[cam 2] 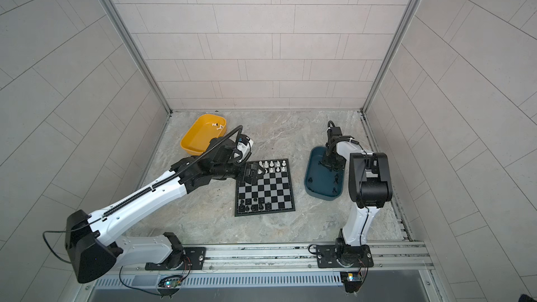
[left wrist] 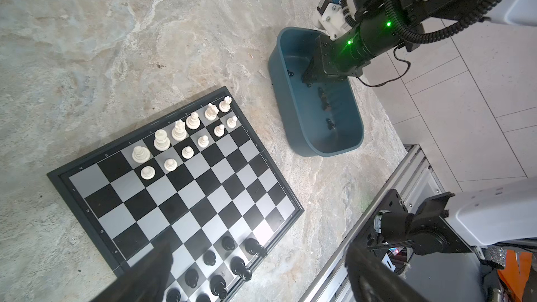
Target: Set up the chess pieces on the board
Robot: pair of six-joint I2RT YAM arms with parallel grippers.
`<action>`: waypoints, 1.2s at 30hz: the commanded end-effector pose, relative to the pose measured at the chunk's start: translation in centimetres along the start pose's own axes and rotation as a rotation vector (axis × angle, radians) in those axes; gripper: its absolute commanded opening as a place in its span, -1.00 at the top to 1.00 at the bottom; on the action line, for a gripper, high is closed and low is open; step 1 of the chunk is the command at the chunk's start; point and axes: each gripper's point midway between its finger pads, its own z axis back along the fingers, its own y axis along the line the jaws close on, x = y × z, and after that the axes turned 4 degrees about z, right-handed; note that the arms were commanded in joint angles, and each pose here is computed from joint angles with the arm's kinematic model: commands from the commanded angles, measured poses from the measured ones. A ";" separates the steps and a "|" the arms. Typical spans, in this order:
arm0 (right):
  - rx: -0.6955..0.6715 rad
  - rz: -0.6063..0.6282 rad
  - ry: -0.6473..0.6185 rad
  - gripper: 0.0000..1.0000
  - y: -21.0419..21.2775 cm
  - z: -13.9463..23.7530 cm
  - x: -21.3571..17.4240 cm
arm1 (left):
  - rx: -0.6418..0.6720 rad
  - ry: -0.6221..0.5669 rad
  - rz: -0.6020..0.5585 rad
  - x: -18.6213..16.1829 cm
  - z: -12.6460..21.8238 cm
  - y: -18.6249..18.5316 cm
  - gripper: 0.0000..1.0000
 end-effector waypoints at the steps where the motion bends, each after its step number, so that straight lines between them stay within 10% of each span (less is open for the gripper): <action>1: 0.090 -0.105 -0.021 0.81 0.7 1.3 -0.1 | -0.040 -0.037 0.018 0.7 -0.1 -0.3 -1.00; 25: 1.131 -0.562 -0.131 0.92 11.0 19.5 -2.6 | -0.515 -0.300 -0.006 6.4 -12.1 -9.5 -0.54; 36: 1.266 -0.569 -0.098 0.92 13.0 22.1 -2.7 | -0.517 -0.294 -0.027 7.4 -14.4 -10.4 -0.31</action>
